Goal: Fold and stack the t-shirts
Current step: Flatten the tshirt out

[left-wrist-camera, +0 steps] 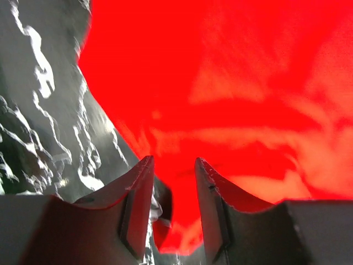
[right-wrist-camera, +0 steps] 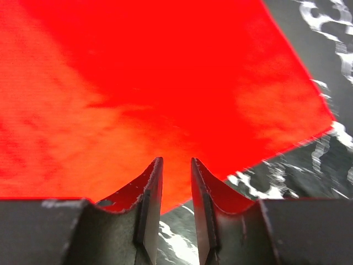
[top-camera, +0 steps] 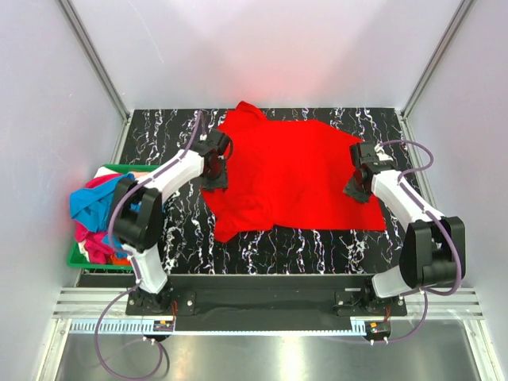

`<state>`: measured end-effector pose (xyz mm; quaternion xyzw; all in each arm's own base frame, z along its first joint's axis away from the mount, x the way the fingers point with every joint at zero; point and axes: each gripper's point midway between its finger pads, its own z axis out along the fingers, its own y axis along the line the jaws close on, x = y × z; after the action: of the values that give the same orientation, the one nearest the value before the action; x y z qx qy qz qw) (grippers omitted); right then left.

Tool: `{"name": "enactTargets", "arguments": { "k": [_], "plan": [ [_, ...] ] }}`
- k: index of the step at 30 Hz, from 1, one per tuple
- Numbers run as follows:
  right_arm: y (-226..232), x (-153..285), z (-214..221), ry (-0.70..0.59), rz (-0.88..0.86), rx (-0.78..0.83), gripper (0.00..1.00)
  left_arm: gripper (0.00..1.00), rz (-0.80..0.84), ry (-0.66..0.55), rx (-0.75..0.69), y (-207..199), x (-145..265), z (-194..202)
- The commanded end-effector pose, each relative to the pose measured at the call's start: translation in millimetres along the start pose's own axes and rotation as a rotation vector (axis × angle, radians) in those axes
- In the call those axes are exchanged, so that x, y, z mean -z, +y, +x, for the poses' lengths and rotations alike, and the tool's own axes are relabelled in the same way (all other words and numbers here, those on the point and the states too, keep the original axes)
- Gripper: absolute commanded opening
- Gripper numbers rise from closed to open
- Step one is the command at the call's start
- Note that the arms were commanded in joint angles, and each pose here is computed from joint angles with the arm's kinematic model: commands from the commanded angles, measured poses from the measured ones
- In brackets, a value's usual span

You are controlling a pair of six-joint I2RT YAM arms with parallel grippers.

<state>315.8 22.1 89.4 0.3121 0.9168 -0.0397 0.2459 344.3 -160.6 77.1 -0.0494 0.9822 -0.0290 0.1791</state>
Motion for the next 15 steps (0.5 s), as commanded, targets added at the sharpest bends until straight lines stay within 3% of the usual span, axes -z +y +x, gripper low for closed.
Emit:
{"name": "enactTargets", "arguments": {
  "k": [1,7,15],
  "plan": [
    [35,-7,-15,-0.022,-0.131,-0.005,0.34,0.40,-0.104,0.011,-0.012,15,-22,-4],
    [53,-47,-13,0.008,-0.135,0.058,0.34,0.40,-0.118,0.053,0.040,21,-55,-20],
    [69,-102,-13,0.030,-0.107,0.147,0.34,0.41,-0.044,0.017,0.093,13,-87,-91]
  ]
}}
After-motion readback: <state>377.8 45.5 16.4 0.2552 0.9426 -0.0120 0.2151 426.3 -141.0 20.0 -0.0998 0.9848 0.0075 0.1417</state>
